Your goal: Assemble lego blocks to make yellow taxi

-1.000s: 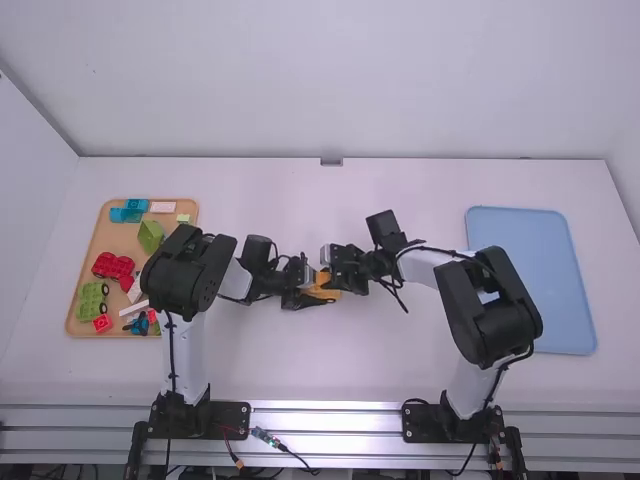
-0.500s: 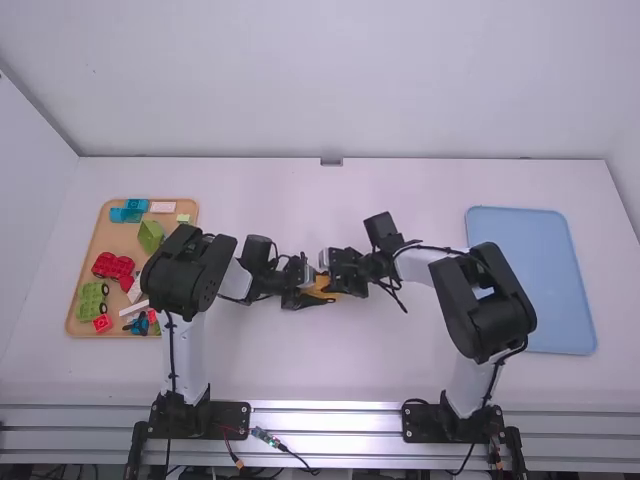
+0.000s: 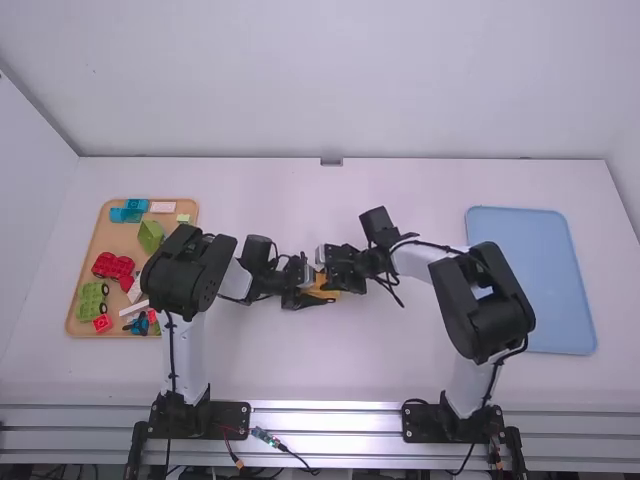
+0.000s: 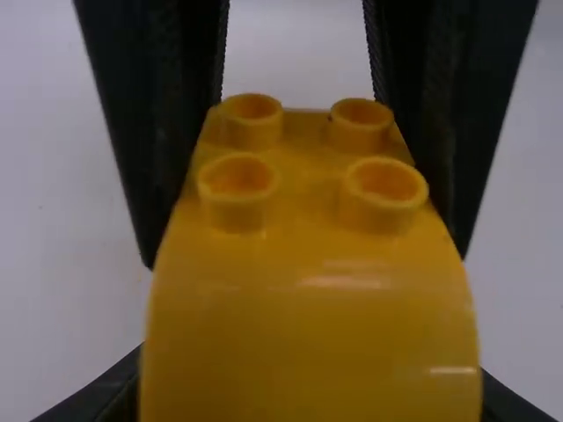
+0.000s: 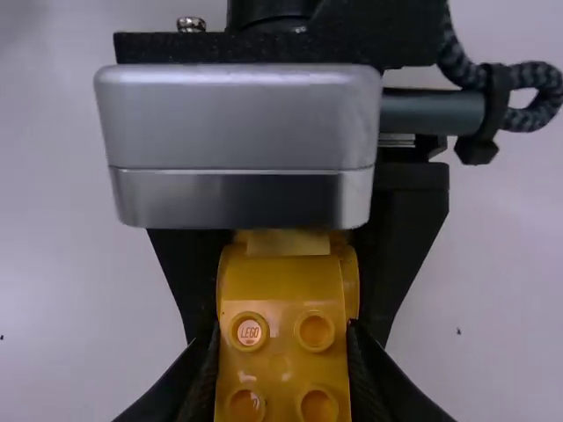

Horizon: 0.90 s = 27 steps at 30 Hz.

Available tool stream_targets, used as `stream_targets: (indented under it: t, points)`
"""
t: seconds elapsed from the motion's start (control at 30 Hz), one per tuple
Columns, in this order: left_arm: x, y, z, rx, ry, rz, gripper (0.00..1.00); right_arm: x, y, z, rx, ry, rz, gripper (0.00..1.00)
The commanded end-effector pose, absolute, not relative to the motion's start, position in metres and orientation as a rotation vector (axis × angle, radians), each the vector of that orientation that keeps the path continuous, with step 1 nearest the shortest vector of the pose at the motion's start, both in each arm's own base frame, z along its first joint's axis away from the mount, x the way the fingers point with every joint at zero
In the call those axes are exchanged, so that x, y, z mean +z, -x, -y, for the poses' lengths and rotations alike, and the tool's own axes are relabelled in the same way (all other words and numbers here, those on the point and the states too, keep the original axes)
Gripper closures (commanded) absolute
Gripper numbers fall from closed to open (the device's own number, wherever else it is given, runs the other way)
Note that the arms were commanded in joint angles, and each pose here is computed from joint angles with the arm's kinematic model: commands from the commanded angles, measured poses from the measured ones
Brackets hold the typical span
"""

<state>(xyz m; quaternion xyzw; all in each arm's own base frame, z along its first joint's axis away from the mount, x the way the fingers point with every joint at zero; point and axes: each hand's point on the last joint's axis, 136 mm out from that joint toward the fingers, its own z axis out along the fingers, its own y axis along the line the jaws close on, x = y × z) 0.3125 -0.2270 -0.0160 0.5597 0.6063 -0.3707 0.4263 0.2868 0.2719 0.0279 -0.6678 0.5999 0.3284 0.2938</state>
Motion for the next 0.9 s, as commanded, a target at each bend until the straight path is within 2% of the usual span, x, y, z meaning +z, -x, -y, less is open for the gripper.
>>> stream_targets:
  t: [0.0, 0.87]
  points:
    - [-0.022, -0.309, 0.228, -0.951, -1.395, -1.536, 0.69, 0.023, -0.291, -0.276, 0.906, 1.759, -1.605, 1.00]
    - [-0.028, -0.313, 0.225, -0.903, -1.397, -1.571, 0.67, 0.018, -0.279, -0.289, 0.985, 1.771, -1.602, 1.00]
